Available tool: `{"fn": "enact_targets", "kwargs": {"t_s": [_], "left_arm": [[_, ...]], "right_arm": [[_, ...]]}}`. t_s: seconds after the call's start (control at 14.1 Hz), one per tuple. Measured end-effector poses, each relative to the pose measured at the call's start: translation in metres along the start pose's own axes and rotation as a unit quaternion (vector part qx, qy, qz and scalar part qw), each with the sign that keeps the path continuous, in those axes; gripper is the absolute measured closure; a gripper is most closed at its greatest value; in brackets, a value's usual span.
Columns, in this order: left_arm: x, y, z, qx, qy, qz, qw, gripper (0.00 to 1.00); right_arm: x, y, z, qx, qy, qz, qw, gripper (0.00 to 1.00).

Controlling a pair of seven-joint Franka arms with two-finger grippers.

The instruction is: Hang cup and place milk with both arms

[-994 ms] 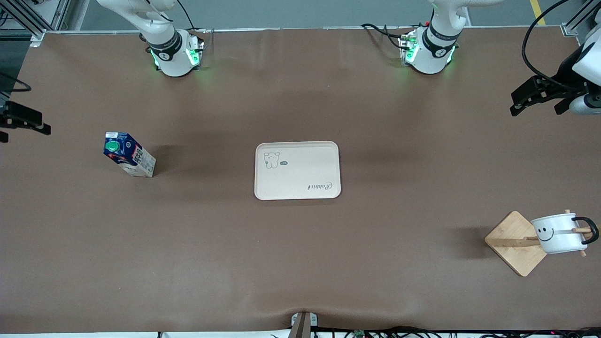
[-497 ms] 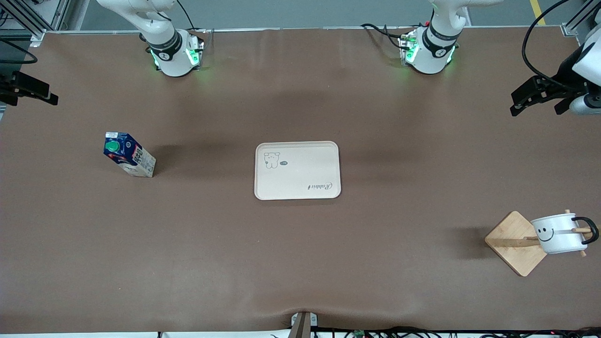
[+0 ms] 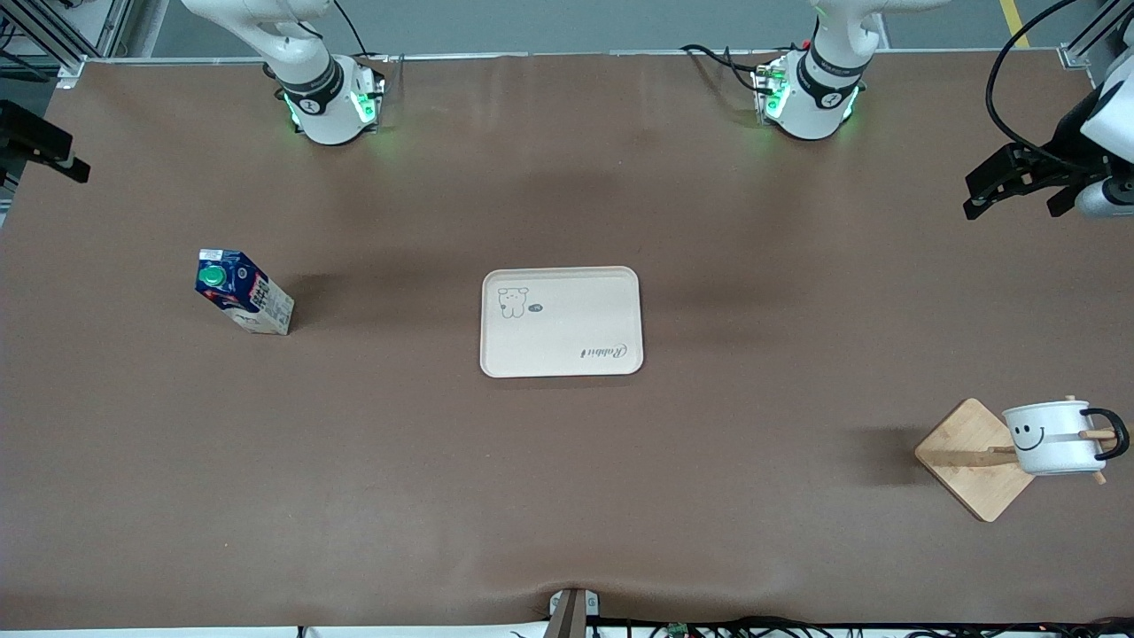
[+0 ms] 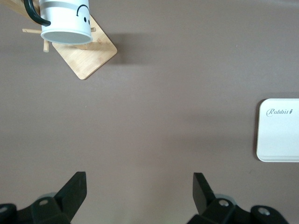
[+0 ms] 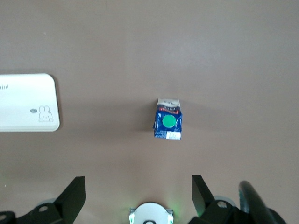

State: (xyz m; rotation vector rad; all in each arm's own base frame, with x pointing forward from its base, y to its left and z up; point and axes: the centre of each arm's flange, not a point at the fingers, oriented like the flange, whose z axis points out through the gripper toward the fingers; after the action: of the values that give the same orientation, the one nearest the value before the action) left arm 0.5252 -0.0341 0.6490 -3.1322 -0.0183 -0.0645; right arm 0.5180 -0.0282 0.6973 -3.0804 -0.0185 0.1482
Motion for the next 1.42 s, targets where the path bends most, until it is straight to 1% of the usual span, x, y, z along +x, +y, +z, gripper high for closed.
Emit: {"fn": "enact_targets", "kwargs": {"t_s": [0.21,0.57,0.64,0.78,0.92,1.21,1.42], "left_arm": [[0.000,-0.002,0.000,0.000,0.000,0.004,1.000,0.00],[0.001,-0.002,0.002,0.000,-0.002,0.004,1.000,0.00],[0.001,-0.002,0.002,0.000,-0.002,0.004,1.000,0.00],[0.001,-0.002,0.002,0.000,-0.002,0.004,1.000,0.00],[0.001,-0.002,0.002,0.000,-0.002,0.005,1.000,0.00],[0.002,-0.002,0.003,0.000,-0.003,0.006,1.000,0.00],[0.003,0.000,0.007,0.000,-0.006,0.007,1.000,0.00]], "right_arm": [[0.001,0.000,0.008,0.000,-0.009,-0.001,1.000,0.00],[-0.003,-0.019,0.006,-0.002,-0.003,-0.024,1.000,0.00],[-0.004,-0.019,0.007,-0.002,0.000,-0.039,0.999,0.00],[-0.009,-0.016,0.010,-0.004,0.020,-0.078,0.997,0.00],[-0.018,-0.011,0.013,-0.004,0.023,-0.101,0.995,0.00],[-0.025,-0.008,0.017,-0.003,0.018,-0.101,0.995,0.00],[-0.025,-0.003,0.016,-0.003,0.020,-0.097,0.995,0.00]]}}
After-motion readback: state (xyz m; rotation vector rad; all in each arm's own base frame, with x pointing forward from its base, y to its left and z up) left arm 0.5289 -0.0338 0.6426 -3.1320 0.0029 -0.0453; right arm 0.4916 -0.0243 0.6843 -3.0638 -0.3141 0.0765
